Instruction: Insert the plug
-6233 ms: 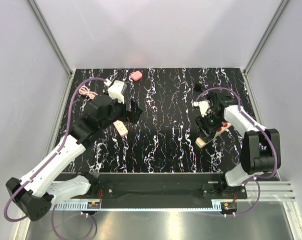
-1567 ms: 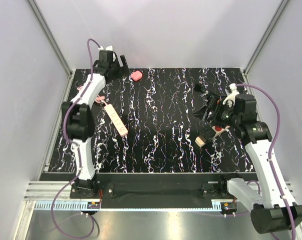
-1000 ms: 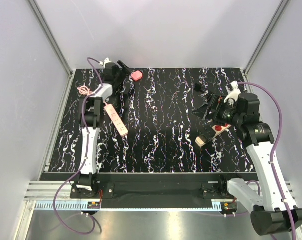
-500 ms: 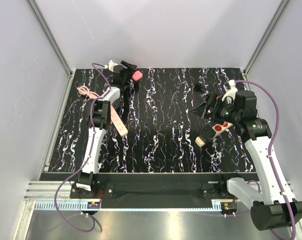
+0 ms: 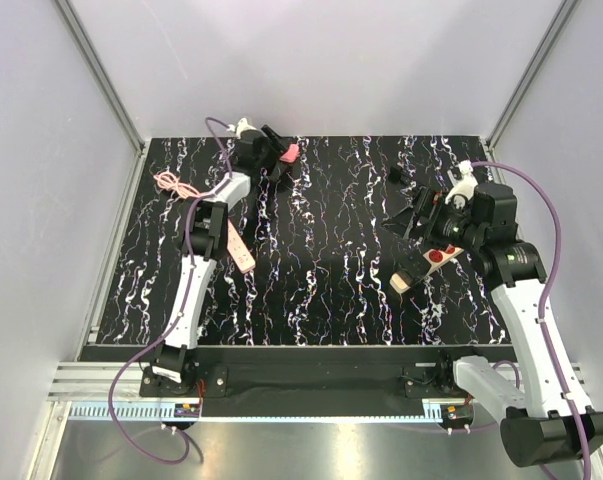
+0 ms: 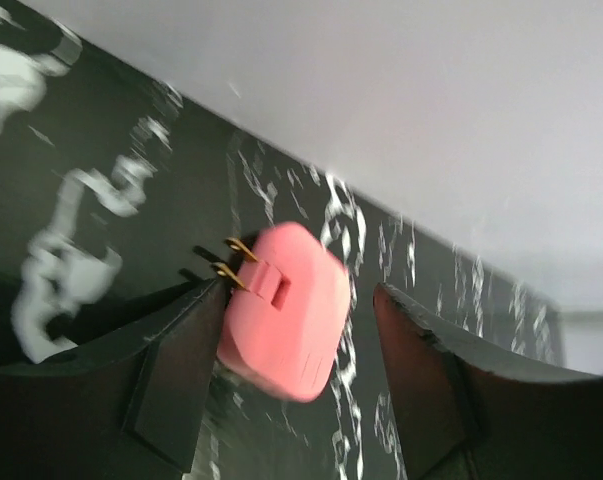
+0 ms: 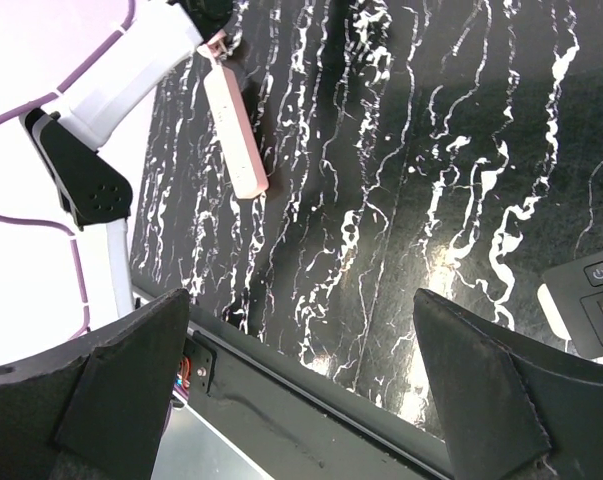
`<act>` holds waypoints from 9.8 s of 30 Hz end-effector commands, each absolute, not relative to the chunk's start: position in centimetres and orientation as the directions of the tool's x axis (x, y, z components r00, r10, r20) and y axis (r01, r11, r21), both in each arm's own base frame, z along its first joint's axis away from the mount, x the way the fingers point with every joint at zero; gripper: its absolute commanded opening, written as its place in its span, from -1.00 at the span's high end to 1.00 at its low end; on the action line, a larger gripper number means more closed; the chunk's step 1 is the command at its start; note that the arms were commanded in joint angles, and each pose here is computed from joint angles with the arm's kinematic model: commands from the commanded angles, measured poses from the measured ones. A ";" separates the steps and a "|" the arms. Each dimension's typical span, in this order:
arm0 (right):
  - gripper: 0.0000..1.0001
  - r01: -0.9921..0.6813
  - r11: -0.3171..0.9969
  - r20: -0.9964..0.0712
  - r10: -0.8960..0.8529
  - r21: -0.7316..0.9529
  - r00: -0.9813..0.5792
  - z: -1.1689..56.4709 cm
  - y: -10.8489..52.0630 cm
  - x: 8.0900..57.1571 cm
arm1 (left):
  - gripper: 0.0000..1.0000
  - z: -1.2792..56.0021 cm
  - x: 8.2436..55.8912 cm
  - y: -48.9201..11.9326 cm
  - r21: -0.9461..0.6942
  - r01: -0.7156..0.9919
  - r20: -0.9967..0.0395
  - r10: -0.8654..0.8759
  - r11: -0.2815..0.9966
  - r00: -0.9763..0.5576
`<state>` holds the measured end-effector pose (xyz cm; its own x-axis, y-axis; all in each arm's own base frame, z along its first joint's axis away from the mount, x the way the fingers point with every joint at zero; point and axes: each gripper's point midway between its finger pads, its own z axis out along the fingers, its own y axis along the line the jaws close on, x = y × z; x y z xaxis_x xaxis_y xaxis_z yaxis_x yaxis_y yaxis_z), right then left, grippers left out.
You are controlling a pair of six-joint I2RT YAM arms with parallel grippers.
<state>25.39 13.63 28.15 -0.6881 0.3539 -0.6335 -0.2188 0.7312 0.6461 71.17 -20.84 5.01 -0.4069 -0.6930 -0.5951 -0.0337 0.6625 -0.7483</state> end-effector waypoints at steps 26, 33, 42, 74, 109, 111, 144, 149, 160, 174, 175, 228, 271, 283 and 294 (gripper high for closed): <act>-0.99 -0.300 0.663 -0.658 0.388 0.686 -0.645 30.4 14.2 20.8 | 0.95 16.8 67.4 -25.6 -0.801 0.272 -0.599 -0.703 0.534 -0.383; -0.99 -0.293 0.684 -0.669 0.380 0.668 -0.639 30.7 14.0 21.5 | 1.00 15.9 71.6 -20.3 -0.862 0.132 -0.506 -0.851 0.490 -0.144; -0.99 -0.281 0.686 -0.652 0.367 0.671 -0.663 30.6 14.2 22.5 | 1.00 11.6 74.8 -19.0 -0.905 -0.013 -0.423 -0.902 0.426 -0.086; -0.99 -0.229 0.722 -0.644 0.369 0.653 -0.670 28.9 13.3 21.3 | 1.00 8.3 65.4 -35.8 -0.866 0.092 -0.461 -0.711 0.492 -0.531; 0.11 0.029 0.793 -0.593 0.479 0.609 -0.647 10.7 15.6 65.6 | -0.18 30.5 30.9 -23.8 -0.160 0.578 -0.952 0.028 0.800 -0.303; 0.10 0.026 0.786 -0.588 0.484 0.618 -0.648 9.5 16.1 66.5 | -0.20 30.6 30.6 -23.6 -0.162 0.579 -0.959 0.010 0.799 -0.282; 0.87 0.065 0.881 -0.496 0.323 0.468 -0.806 -0.1 22.1 62.6 | -0.28 34.8 31.3 -18.5 -0.344 0.510 -0.936 -0.245 0.788 -0.254; 0.83 -0.003 0.913 -0.431 0.189 0.407 -0.883 -2.3 23.5 58.6 | -0.29 35.0 31.3 -17.9 -0.339 0.494 -0.939 -0.252 0.801 -0.236; 0.76 -0.093 0.934 -0.354 0.038 0.344 -0.935 0.4 25.0 51.0 | -0.31 35.4 31.8 -16.4 -0.338 0.452 -0.940 -0.271 0.825 -0.207; 0.73 0.147 0.895 -0.620 0.402 0.421 -0.674 8.7 18.6 62.2 | -0.32 35.1 32.1 -15.8 -0.331 0.431 -0.942 -0.271 0.839 -0.195; 0.76 0.175 0.883 -0.608 0.431 0.434 -0.667 7.9 17.9 62.9 | -0.32 35.1 32.1 -15.8 -0.331 0.433 -0.943 -0.272 0.838 -0.195; 0.74 -0.432 0.695 -0.553 -0.059 0.575 -0.831 7.1 37.7 47.3 | -0.41 23.1 40.7 -12.4 -0.246 0.256 -0.846 -0.078 0.935 -0.528; -0.73 -0.427 0.710 -0.715 0.155 0.561 -0.682 22.8 26.9 32.7 | -0.86 5.4 48.6 -19.0 0.061 0.864 -0.545 0.741 0.500 -0.391; -0.82 -0.430 0.723 -0.739 0.163 0.540 -0.654 23.7 25.7 31.7 | -0.89 3.1 49.7 -17.9 0.138 0.845 -0.458 0.790 0.517 -0.409; -0.88 -0.417 0.754 -0.751 0.151 0.508 -0.642 23.3 24.8 31.9 | -0.79 1.8 48.1 -16.9 0.108 0.839 -0.420 0.789 0.534 -0.448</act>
<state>31.42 25.35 22.79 -0.6741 0.1509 -0.7230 -0.4089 0.7390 0.5354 48.29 -18.20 2.41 -0.4352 0.7791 -0.4512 0.8466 0.5247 0.0894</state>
